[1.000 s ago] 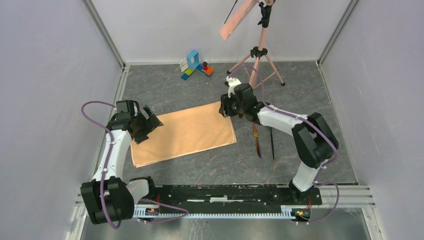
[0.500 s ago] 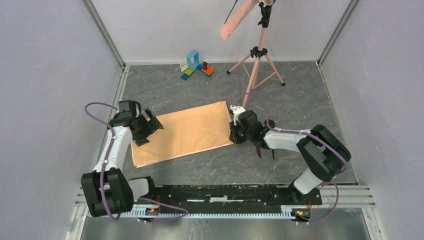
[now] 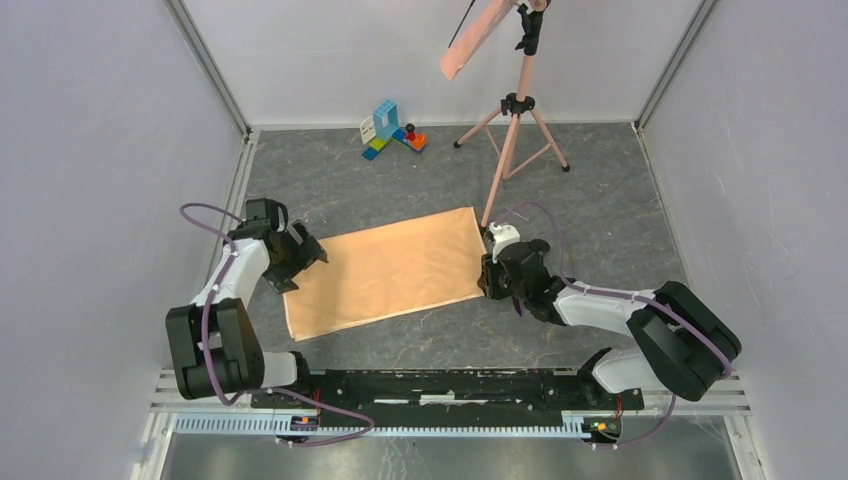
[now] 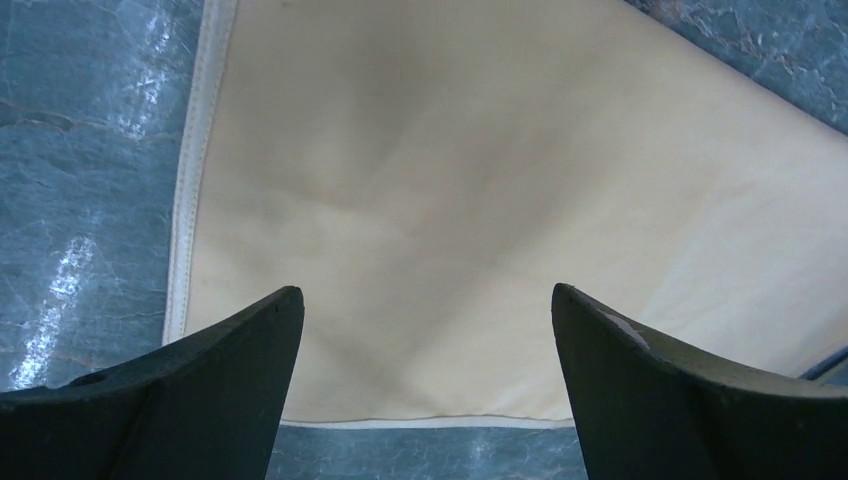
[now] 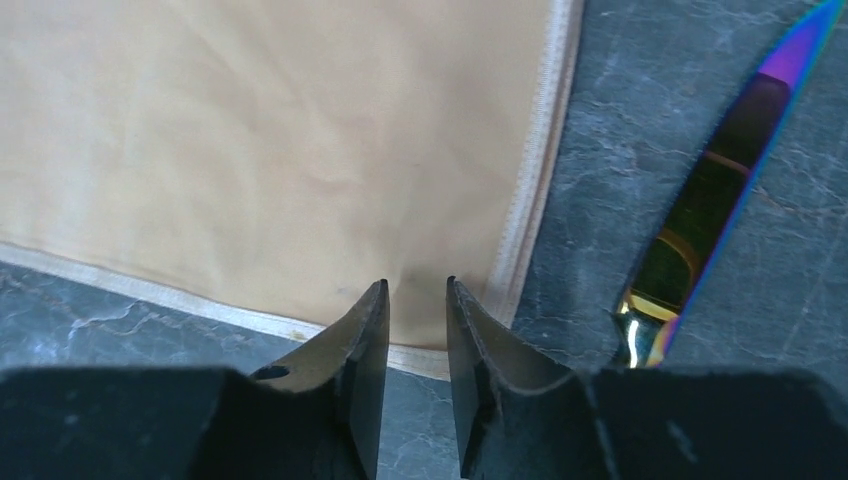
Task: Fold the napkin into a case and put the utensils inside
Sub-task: Smooth out the rectangle-folded napkin at the center of the board, then pick up the rectangle-folded napkin from the center of the board.
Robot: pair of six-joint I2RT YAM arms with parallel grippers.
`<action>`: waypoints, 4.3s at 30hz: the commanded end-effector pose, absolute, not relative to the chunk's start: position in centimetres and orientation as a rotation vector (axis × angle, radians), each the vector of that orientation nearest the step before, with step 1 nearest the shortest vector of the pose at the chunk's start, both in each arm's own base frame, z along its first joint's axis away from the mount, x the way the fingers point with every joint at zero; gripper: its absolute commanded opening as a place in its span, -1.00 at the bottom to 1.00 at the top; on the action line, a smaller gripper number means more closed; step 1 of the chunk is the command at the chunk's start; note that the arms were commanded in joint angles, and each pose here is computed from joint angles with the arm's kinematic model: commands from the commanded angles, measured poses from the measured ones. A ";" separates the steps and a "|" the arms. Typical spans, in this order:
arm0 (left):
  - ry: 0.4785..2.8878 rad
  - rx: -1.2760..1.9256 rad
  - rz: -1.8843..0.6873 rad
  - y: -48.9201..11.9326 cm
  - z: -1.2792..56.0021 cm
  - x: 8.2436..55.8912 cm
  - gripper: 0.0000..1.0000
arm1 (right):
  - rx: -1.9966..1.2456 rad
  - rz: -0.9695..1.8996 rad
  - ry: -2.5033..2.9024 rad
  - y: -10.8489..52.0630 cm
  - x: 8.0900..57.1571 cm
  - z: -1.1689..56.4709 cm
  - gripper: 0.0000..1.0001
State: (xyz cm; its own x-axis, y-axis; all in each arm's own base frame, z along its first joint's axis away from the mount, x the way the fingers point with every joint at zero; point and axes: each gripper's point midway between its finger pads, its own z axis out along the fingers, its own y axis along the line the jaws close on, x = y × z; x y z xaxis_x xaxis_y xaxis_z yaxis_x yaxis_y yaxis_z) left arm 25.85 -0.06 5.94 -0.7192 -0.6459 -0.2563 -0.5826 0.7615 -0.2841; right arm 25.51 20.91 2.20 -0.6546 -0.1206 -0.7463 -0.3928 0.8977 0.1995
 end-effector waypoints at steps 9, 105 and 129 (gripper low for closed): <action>2.658 -1.089 -0.091 2.4 1.7 27.6 1.00 | -0.483 0.591 2.214 24.4 26.3 4.4 -0.15; 2.120 -0.180 -0.804 -11.3 24.8 34.6 1.00 | -0.558 0.184 2.850 24.0 34.7 4.1 0.37; 2.127 -0.166 -0.858 -12.0 24.8 34.6 1.00 | -0.515 0.224 2.941 24.3 33.5 -1.6 -0.20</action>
State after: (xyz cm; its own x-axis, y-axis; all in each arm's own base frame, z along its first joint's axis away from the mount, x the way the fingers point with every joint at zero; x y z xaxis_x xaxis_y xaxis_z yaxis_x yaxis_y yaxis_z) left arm 34.44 -11.43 23.46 -0.6749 -0.3821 -0.6313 0.1288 0.7814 -0.6106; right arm 34.55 23.83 1.40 -0.9107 -0.3577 -0.2066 -0.3781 0.9233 0.0679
